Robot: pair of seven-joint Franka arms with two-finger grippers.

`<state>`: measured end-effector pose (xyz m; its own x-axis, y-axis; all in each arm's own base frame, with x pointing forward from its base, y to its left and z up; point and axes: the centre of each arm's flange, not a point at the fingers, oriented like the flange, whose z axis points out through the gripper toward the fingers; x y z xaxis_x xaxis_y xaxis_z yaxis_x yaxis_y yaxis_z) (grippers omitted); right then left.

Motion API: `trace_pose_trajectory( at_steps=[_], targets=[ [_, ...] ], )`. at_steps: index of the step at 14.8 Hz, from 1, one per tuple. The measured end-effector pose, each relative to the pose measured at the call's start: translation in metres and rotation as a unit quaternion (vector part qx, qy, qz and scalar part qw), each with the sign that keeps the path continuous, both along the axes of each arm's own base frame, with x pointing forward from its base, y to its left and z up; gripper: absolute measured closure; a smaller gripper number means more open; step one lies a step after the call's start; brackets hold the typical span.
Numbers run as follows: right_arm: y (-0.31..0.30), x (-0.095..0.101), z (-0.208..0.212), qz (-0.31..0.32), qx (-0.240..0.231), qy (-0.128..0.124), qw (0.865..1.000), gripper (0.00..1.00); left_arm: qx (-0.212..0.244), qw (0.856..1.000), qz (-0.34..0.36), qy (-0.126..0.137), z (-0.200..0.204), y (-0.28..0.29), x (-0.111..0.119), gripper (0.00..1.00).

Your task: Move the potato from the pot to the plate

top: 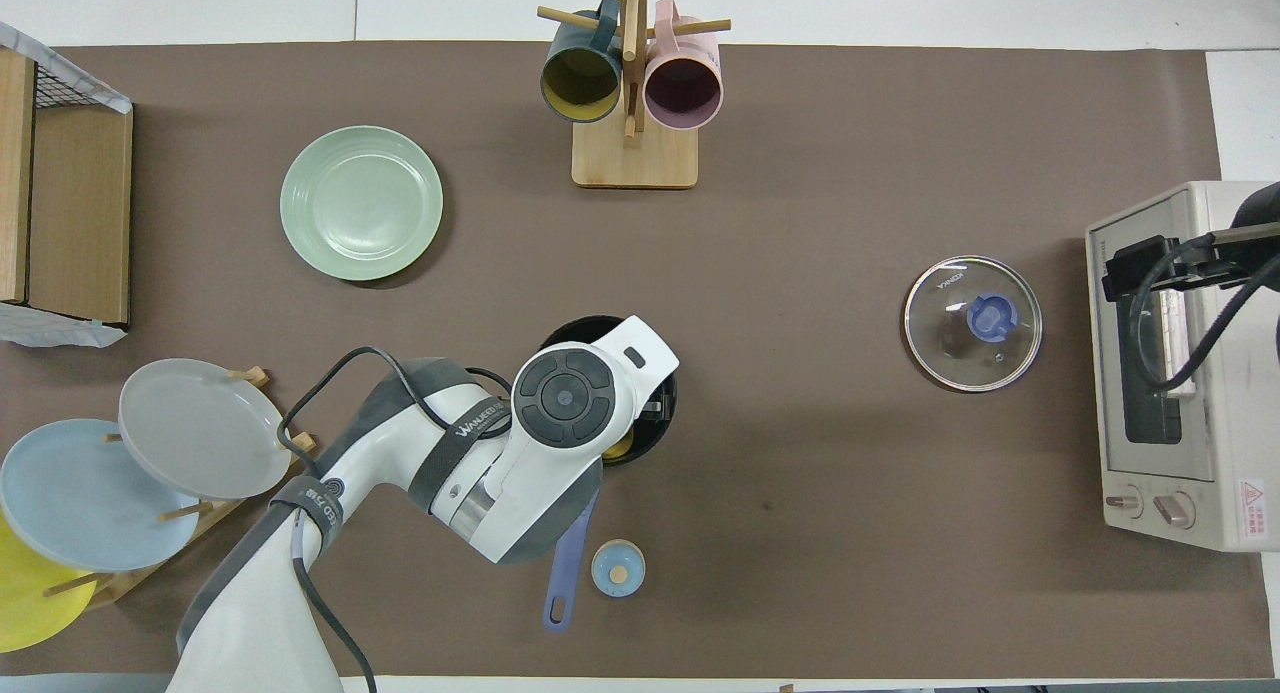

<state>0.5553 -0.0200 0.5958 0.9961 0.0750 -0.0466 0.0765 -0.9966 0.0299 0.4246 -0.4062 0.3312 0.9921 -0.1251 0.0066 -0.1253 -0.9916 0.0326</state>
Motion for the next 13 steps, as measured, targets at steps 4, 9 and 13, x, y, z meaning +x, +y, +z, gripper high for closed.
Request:
trace_pose_trajectory(
  at_steps=[4, 9, 13],
  targets=[
    [-0.0003, -0.0021, 0.0054, -0.001, 0.000, -0.001, 1.000, 0.00, 0.003, 1.000, 0.000, 0.003, -0.0052, 0.0000, 0.0000, 0.00],
    [-0.0022, -0.0023, 0.0056, -0.003, 0.000, -0.001, 1.000, 0.00, 0.002, 1.000, 0.001, 0.003, -0.0047, 0.0004, 0.0013, 0.38],
    [-0.0024, -0.0025, 0.0055, -0.003, 0.001, 0.000, 1.000, 0.00, 0.002, 1.000, 0.002, 0.002, -0.0042, 0.0012, 0.0026, 0.41]
  ],
)
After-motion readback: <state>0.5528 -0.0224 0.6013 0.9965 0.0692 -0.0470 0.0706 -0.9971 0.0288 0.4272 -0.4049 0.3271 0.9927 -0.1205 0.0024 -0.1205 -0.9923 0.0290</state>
